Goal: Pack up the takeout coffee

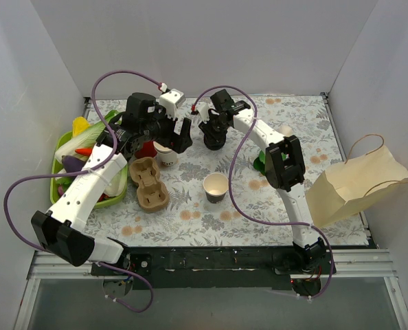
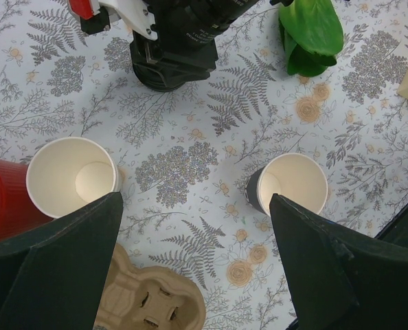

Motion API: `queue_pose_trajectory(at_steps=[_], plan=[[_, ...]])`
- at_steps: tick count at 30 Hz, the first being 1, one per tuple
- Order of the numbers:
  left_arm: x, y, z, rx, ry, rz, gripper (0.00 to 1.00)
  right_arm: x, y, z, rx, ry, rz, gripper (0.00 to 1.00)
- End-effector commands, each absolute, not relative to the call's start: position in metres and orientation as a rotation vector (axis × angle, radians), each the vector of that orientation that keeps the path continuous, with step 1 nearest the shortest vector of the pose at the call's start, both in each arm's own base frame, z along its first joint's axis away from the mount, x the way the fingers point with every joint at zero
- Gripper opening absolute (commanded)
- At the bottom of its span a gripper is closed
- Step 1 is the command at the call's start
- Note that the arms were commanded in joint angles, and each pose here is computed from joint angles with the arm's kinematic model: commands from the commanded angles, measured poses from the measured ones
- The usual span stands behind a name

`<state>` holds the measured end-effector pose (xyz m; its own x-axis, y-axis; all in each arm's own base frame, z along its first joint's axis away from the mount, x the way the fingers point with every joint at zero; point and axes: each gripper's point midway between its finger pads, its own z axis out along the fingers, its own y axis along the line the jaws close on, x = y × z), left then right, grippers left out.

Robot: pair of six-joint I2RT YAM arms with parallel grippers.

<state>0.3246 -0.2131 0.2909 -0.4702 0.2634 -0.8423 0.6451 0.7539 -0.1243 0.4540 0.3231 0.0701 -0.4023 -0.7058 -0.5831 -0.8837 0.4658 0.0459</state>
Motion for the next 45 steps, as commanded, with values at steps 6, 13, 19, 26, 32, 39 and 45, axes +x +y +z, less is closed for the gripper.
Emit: queue_pose_trajectory(at_steps=[6,13,19,26,32,39,45], plan=[[0.325,-0.216,0.295,0.685,2.046,-0.568,0.89,0.464,0.328,0.128,-1.251,2.117,0.488,0.36],[0.325,-0.216,0.294,0.686,2.049,-0.572,0.89,0.462,0.324,0.116,-1.266,2.142,0.48,0.36],[0.325,-0.216,0.293,0.685,2.051,-0.57,0.89,0.463,0.325,0.112,-1.272,2.146,0.476,0.36],[0.326,-0.216,0.292,0.684,2.055,-0.567,0.89,0.463,0.325,0.108,-1.273,2.153,0.474,0.35],[0.326,-0.216,0.29,0.683,2.06,-0.565,0.89,0.464,0.324,0.104,-1.274,2.157,0.472,0.35],[0.327,-0.216,0.288,0.684,2.062,-0.563,0.89,0.466,0.325,0.101,-1.272,2.16,0.471,0.34],[0.328,-0.216,0.287,0.683,2.066,-0.562,0.9,0.466,0.325,0.098,-1.273,2.167,0.467,0.37]])
